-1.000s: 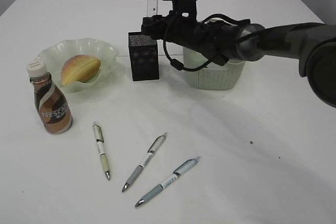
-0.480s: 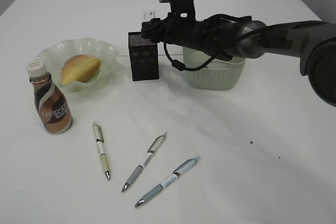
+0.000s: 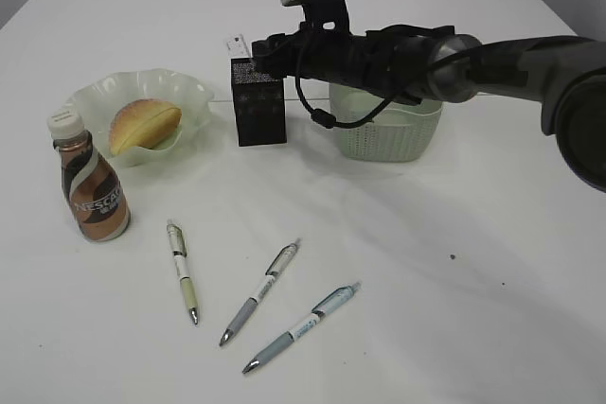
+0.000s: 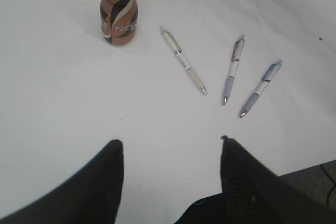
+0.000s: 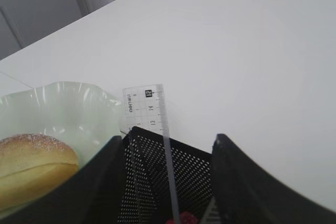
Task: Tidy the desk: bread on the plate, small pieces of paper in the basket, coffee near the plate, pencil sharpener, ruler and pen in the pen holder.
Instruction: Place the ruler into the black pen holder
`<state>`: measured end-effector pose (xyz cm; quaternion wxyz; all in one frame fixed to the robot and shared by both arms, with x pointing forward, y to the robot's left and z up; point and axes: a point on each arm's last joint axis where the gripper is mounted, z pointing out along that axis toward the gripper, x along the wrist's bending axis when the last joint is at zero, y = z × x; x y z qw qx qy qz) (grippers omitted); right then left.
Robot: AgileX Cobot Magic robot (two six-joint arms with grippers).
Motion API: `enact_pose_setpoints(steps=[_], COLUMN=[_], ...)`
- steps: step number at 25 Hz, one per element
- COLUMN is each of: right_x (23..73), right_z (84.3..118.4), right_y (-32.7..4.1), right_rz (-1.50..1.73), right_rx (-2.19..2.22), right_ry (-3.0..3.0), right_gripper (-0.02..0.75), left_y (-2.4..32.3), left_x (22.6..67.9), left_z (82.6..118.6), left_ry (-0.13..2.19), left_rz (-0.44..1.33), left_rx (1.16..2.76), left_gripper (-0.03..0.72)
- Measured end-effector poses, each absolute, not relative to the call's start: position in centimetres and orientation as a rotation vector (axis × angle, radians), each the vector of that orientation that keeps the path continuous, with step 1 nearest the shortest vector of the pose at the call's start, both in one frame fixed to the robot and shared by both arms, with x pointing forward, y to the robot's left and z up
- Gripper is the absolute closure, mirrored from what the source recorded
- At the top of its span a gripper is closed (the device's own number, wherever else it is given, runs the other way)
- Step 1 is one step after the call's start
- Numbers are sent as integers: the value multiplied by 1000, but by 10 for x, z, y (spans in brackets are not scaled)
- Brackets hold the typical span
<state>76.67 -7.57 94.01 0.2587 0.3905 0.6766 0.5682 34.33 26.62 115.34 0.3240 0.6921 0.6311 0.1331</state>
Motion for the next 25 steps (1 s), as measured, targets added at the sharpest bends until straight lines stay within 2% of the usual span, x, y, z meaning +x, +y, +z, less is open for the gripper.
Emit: enact_pose_setpoints(steps=[7,12,19,25], right_x=[764,757,736,726], right_z=[950,968,1004,1006], right_y=[-77,-80,-89,-106], right_rz=[1462,1417,1686,1830], right_rx=[925,894,990,1029], right_ry=[1920,2030,2237,2415], right_gripper=[356,408,459,461], left_y=[266,266,266,264], left_x=[343,343,343,340], left_z=[1153,1153,1153,1152], left_ry=[1655,1655,1659,1667], left_rz=[350,350,342,296], left_rx=[1815,1815,1821,1834], left_gripper=[255,255,255,255])
